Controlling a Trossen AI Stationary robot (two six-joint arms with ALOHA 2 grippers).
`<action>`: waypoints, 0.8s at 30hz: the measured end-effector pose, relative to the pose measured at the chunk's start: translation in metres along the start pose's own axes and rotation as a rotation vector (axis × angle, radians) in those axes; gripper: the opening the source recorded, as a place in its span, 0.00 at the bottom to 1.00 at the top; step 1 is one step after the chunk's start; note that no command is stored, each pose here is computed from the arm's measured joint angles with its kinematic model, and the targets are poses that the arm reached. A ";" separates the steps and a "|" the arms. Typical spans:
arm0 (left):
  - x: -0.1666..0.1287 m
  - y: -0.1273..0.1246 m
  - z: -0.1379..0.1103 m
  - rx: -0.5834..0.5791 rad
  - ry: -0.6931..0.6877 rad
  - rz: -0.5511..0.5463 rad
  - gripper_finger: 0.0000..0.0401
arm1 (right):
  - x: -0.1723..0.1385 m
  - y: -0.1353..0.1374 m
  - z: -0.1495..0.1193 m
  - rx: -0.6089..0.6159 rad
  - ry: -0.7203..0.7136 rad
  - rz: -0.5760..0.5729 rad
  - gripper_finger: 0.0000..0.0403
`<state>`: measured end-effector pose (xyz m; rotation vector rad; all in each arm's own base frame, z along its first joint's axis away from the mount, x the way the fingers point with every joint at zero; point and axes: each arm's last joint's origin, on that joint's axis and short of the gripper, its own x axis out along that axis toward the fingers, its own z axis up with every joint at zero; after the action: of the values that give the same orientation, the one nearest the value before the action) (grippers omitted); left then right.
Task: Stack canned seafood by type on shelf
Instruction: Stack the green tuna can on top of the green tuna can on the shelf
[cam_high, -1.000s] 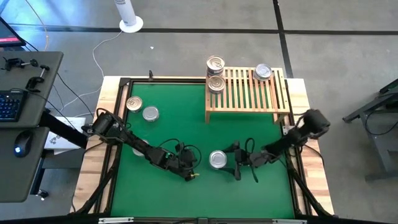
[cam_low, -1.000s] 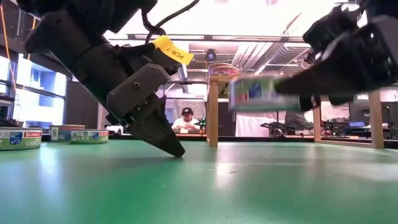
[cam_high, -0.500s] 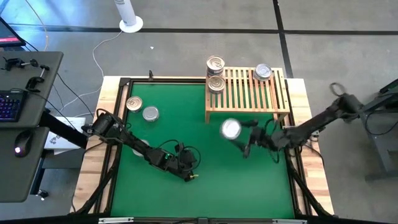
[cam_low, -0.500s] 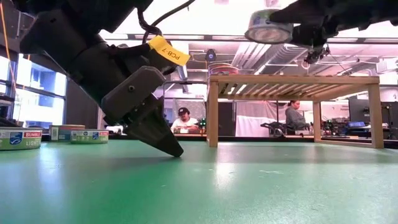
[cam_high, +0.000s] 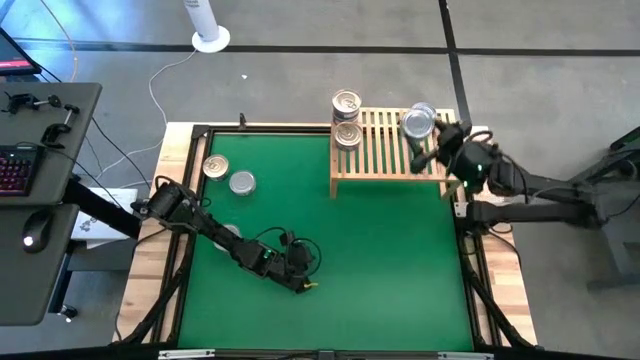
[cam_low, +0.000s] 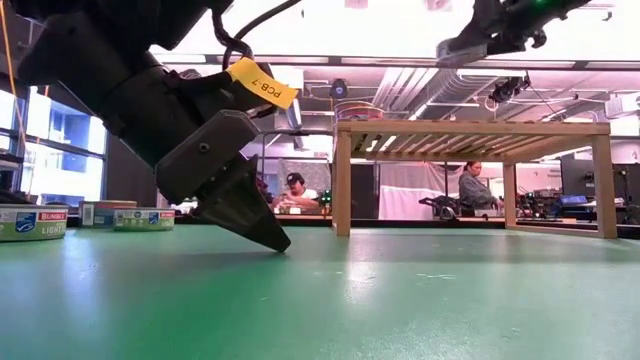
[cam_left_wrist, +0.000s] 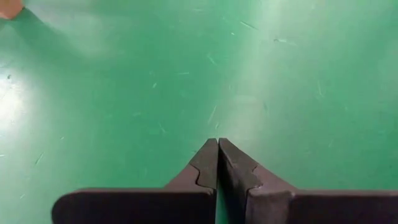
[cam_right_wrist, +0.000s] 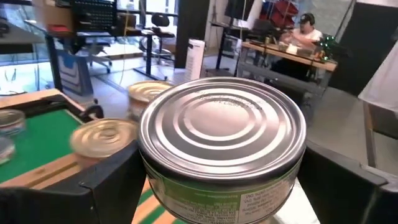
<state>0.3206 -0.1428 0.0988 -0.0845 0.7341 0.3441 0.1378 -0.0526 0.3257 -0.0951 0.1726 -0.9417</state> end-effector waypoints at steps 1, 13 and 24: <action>0.000 0.000 0.000 0.000 -0.004 0.005 0.00 | 0.005 -0.005 0.001 0.001 0.006 -0.003 0.90; 0.000 -0.003 0.007 0.041 -0.070 -0.013 0.00 | 0.061 -0.074 -0.020 0.119 0.156 -0.146 0.90; 0.000 -0.004 0.007 0.042 -0.075 -0.014 0.00 | 0.079 -0.093 -0.040 0.192 0.245 -0.167 0.90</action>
<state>0.3261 -0.1449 0.1042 -0.0366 0.6659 0.3169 0.1023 -0.1712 0.2927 0.1862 0.3031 -1.1314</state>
